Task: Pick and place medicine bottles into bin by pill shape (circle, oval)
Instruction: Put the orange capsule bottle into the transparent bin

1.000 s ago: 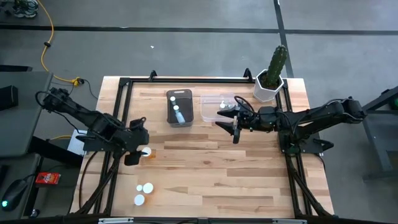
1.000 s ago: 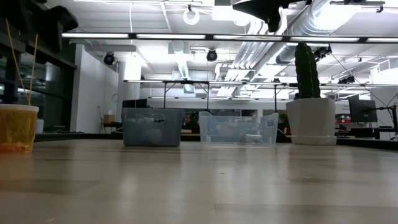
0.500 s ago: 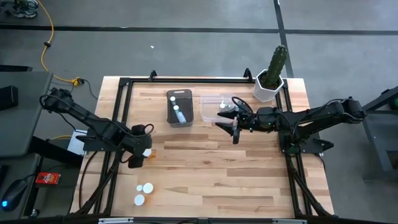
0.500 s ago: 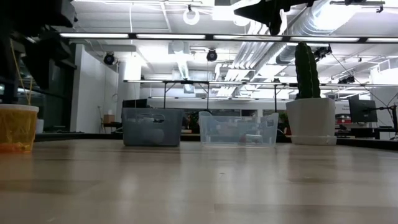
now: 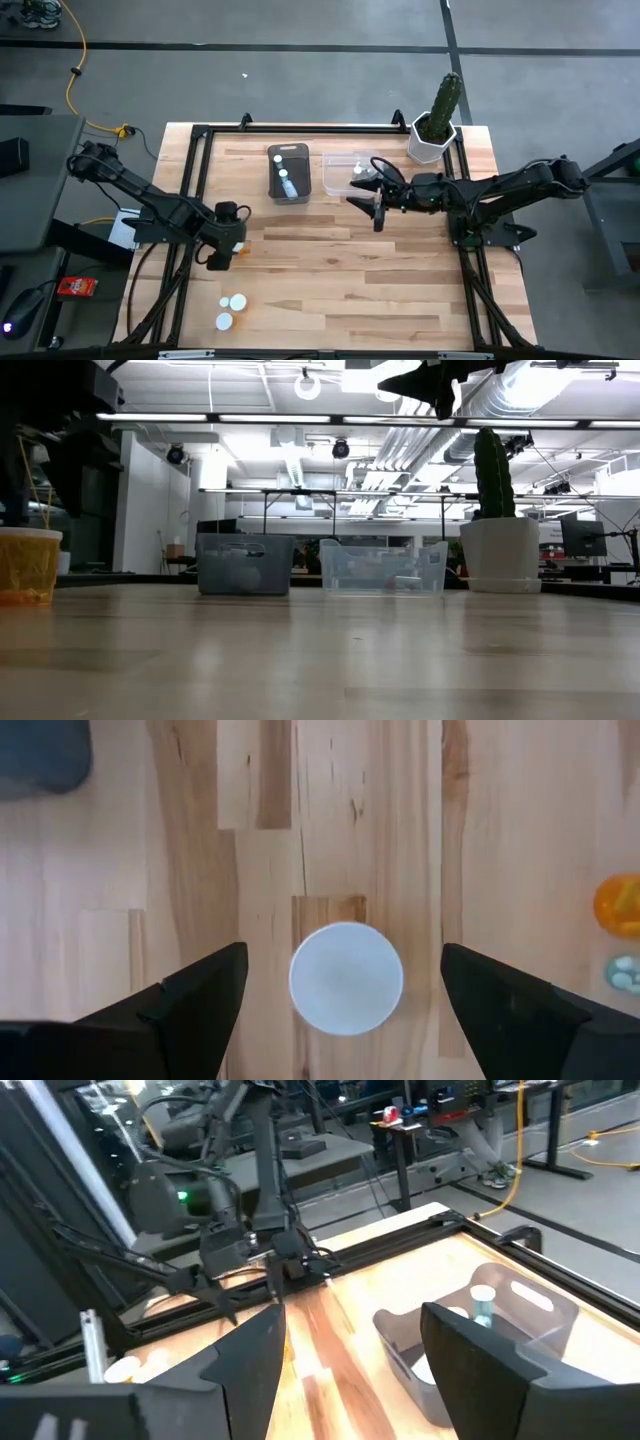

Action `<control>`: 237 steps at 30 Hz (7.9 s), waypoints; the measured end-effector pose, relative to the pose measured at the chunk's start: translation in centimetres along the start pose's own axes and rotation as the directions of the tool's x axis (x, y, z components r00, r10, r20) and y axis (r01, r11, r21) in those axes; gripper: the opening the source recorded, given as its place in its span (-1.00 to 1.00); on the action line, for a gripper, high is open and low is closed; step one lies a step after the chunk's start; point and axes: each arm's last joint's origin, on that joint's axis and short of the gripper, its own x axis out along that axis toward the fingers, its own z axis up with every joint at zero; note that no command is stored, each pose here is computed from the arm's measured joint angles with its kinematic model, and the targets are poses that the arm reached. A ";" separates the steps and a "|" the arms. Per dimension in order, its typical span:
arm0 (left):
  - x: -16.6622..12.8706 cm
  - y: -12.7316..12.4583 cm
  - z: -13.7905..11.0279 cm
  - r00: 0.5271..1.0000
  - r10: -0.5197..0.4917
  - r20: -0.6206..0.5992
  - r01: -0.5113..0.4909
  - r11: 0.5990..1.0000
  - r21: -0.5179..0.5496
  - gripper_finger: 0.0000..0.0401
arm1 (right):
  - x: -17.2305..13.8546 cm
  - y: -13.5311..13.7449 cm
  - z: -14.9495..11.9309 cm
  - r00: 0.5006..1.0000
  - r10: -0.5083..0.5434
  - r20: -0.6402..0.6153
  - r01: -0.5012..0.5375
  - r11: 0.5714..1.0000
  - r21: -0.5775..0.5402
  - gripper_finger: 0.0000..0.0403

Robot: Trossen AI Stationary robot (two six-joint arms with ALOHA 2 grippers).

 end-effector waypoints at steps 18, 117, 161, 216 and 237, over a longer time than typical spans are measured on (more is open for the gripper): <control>2.7 -1.5 0.2 0.988 0.066 -0.139 -0.060 0.997 0.049 0.60 | 0.0 -0.1 -0.2 0.999 -0.032 -0.010 0.032 0.999 -0.003 0.12; 3.4 -1.6 0.6 0.988 0.108 -0.111 -0.107 0.994 0.012 0.14 | 0.0 -0.2 -0.2 0.999 -0.035 -0.018 0.035 0.999 0.020 0.12; -4.3 3.7 9.3 0.371 0.127 0.920 0.229 0.947 -0.224 0.01 | -0.1 0.4 1.3 0.990 0.068 0.120 -0.061 0.997 -0.054 0.12; 10.1 17.3 21.0 0.900 0.321 0.296 -0.276 0.943 -0.185 0.03 | -0.3 0.6 2.5 0.967 0.038 0.253 -0.038 0.999 -0.005 0.12; 4.1 16.9 21.1 0.841 0.339 0.421 -0.248 0.934 -0.257 0.39 | -0.3 0.5 2.4 0.968 0.038 0.249 -0.036 0.999 -0.016 0.12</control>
